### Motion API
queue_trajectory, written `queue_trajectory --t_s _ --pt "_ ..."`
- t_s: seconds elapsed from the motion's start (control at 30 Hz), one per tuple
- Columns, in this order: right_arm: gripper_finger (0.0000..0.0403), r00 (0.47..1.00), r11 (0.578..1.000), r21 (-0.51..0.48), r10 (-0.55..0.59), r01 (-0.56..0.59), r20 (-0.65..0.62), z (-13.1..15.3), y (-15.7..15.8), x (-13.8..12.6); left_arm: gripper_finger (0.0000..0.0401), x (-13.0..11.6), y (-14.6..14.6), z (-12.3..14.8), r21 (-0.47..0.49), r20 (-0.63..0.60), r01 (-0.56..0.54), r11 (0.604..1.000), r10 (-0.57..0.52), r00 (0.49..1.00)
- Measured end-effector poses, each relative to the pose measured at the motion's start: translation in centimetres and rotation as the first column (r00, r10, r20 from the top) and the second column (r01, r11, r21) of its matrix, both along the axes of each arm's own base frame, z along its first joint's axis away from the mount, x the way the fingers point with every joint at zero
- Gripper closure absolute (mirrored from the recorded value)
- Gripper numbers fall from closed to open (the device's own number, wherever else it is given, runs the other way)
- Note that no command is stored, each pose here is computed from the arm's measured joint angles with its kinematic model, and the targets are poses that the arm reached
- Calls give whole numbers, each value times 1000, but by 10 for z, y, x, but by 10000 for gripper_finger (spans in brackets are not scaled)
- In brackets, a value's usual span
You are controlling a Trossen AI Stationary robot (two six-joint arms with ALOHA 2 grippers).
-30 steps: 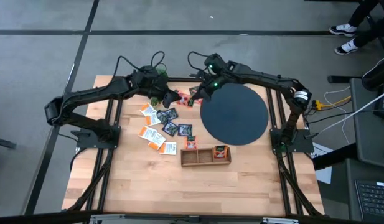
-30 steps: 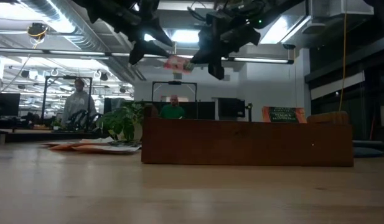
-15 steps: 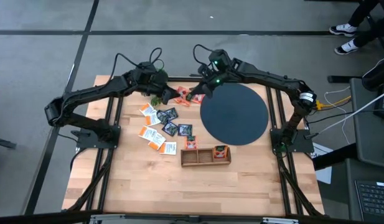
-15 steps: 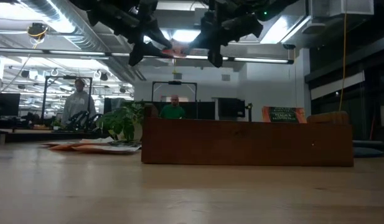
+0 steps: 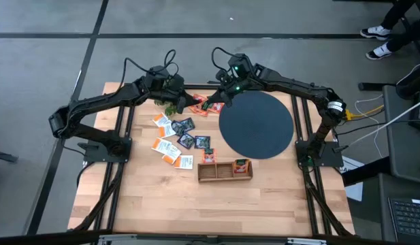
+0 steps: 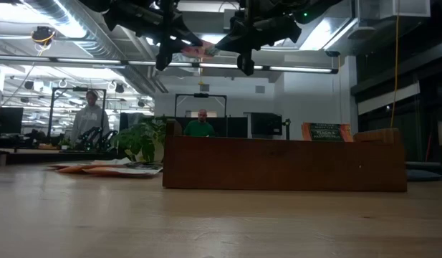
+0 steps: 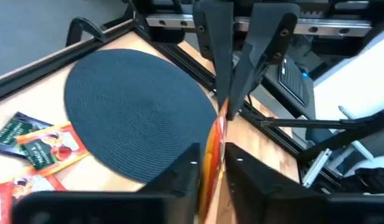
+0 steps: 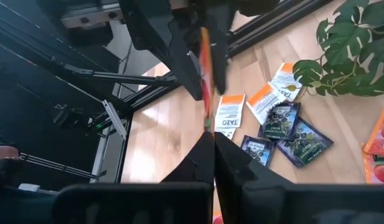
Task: Pick & Place Tea
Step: Put the orange tea bag into the right section of the wooden organizer
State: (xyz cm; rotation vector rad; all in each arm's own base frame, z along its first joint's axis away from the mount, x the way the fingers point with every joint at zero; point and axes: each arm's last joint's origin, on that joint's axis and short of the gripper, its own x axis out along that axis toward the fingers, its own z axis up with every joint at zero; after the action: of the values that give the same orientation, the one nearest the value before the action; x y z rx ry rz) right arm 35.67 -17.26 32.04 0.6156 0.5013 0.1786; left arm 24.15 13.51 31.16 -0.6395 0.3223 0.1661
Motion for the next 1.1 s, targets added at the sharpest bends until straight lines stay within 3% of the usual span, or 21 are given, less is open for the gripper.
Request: queue_trajectory --t_s 0.07,0.27,0.37,0.47,0.63,0.77,0.9,1.1 --pt "398 1000 1000 1 -1 1 -1 0 0 0 384 0 0 0 -6 2 3 1000 -3 1000" --pt "394 999 1000 -1 -2 2 -51 -1 2 -6 390 1 0 0 -35 -1 -26 999 26 1000" --pt "379 994 1000 -3 -12 12 -105 5 5 -26 391 -1 1 0 -26 -7 -61 998 61 998" --pt "358 993 996 -66 -66 59 -97 15 8 -43 391 1 1 0 -14 -12 -115 993 115 993" --pt "319 988 983 -113 -150 145 -33 24 16 -63 391 9 -1 12 20 122 -124 992 121 985" --pt "285 979 977 -67 -201 203 36 23 16 -64 392 21 -5 22 30 259 -126 992 114 959" --pt "254 967 985 -10 -168 173 189 38 17 -63 392 32 -6 25 15 358 -134 991 120 926" --pt "230 959 990 18 -137 137 248 50 20 -65 392 36 -4 25 3 388 -156 988 142 910"
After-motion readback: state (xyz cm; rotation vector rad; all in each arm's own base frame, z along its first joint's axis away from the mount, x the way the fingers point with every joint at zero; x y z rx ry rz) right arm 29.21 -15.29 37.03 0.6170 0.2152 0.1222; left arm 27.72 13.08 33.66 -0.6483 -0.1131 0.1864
